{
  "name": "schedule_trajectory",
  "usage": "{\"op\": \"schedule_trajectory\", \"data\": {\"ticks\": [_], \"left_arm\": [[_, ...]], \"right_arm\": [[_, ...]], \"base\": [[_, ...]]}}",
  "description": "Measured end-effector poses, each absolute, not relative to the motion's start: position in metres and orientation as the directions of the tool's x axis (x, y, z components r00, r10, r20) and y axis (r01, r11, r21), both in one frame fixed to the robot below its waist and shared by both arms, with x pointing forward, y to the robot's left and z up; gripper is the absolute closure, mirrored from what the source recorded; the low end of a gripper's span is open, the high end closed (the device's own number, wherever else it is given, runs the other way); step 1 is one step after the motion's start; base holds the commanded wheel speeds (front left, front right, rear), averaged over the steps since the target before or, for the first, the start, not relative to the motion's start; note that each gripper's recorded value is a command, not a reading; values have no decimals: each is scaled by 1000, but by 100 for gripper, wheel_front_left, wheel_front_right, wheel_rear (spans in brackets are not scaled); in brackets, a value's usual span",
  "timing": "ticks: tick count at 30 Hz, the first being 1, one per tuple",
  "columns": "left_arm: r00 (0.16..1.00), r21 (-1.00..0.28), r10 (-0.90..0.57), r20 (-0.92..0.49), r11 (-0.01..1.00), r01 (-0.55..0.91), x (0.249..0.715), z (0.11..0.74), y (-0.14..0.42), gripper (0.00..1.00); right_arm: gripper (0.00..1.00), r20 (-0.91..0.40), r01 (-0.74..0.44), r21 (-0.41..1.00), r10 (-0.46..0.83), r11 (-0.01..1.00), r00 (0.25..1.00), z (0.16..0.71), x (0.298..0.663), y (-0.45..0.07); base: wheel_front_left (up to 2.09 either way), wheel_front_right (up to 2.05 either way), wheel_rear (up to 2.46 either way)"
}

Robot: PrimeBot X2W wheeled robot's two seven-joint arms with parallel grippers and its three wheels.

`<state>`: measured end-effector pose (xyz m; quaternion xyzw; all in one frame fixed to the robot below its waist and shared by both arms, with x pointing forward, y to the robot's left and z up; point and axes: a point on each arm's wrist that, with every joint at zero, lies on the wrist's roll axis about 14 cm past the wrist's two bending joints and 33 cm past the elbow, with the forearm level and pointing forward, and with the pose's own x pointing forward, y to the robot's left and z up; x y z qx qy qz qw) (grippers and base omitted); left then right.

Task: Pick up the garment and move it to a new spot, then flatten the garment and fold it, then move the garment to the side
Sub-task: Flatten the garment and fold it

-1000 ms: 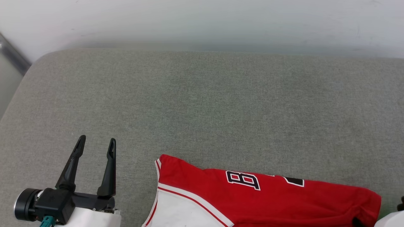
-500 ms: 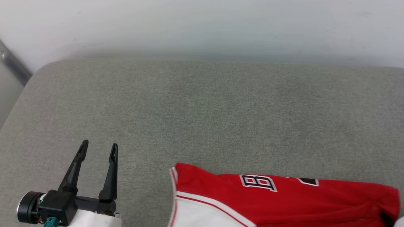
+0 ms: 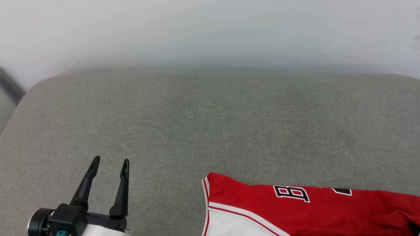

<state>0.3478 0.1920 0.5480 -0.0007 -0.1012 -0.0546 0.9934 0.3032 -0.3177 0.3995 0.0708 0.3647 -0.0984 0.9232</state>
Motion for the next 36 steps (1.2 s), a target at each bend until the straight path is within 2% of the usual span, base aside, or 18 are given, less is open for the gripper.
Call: {"op": "schedule_trajectory", "data": {"ticks": [8, 14, 18, 23, 28, 36], "left_arm": [[961, -13, -112, 253, 993, 120, 335, 563, 185, 0], [964, -26, -90, 250, 995, 99, 327, 561, 189, 0], [966, -28, -80, 246, 996, 90, 323, 559, 192, 0], [970, -25, -61, 237, 997, 69, 318, 556, 199, 0], [974, -8, -59, 220, 998, 62, 313, 552, 201, 0], [976, 1, -17, 218, 1000, 18, 306, 551, 216, 0]], "right_arm": [[100, -651, 98, 115, 1, 989, 759, 423, 298, -268], [100, -634, -46, 230, 185, 972, 751, 434, 300, -199], [100, -621, -148, 342, 341, 928, 706, 435, 296, -138], [100, -584, -261, 395, 460, 881, 669, 444, 304, -88], [100, -561, -369, 447, 577, 815, 594, 446, 302, -42], [100, -530, -437, 494, 659, 752, 534, 443, 301, -6]], "base": [[0, 0, 0], [0, 0, 0], [0, 0, 0], [0, 0, 0], [0, 0, 0], [0, 0, 0]]}}
